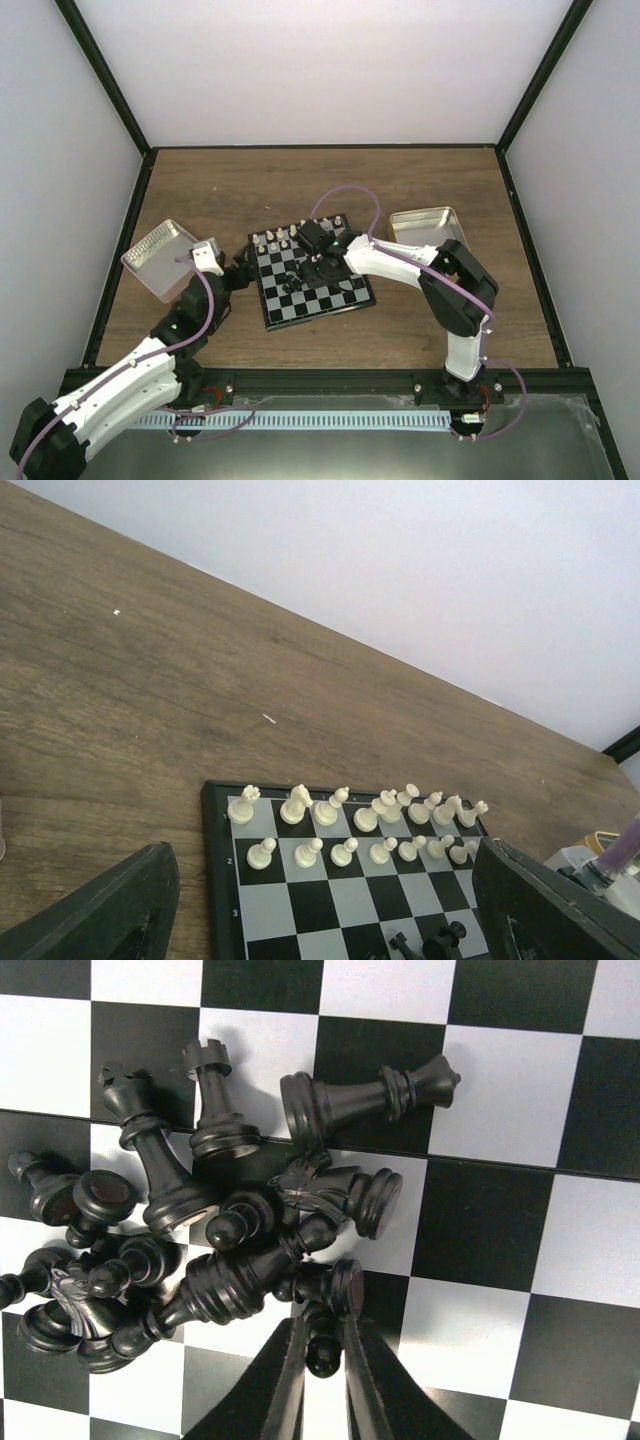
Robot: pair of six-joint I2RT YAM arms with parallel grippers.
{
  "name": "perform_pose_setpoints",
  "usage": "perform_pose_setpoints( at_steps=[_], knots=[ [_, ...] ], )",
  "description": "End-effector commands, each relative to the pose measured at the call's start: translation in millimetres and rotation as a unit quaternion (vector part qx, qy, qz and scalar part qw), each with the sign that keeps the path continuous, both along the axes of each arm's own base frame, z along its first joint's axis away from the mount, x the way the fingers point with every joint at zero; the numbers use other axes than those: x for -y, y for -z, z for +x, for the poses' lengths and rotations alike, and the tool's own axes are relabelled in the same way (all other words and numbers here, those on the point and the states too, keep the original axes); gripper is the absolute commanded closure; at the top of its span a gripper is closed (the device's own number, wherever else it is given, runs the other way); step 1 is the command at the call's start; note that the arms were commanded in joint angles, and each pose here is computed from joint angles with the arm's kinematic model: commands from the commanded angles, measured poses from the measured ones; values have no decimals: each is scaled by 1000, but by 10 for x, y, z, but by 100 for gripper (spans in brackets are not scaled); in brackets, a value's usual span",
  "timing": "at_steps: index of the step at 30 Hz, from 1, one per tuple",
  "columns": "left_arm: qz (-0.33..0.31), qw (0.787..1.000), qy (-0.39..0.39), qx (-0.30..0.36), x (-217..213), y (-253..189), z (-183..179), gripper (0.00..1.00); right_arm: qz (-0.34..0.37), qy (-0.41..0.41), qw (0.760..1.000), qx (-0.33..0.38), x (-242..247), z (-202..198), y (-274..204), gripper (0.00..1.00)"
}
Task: Set up the chess pieces on the board
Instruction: Pick up the chess piece from the chessboard.
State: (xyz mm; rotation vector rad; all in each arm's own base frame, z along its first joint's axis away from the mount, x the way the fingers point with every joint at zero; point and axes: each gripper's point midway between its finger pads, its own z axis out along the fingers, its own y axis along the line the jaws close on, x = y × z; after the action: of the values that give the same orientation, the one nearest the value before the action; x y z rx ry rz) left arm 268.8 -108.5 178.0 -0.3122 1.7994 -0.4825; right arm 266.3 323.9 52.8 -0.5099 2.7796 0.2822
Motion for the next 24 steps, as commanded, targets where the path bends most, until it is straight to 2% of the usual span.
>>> perform_pose_setpoints(
  at_steps=[1, 4, 12, 24],
  knots=[
    [-7, 1000, -6, 13, -26, -28, 10, 18, 6, -8, 1000, 18, -91, 57, -117, 91],
    [-5, 1000, -6, 12, -20, -16, 16, 18, 10, -6, 1000, 24, -91, 68, -161, 94],
    [-5, 1000, -7, 9, -18, -18, 24, 18, 5, 14, 999, 46, 144, 15, -348, 95],
    [-5, 1000, -6, 8, -12, -12, 23, 17, -38, 65, 997, 30, 677, -47, -166, 95]
  ],
)
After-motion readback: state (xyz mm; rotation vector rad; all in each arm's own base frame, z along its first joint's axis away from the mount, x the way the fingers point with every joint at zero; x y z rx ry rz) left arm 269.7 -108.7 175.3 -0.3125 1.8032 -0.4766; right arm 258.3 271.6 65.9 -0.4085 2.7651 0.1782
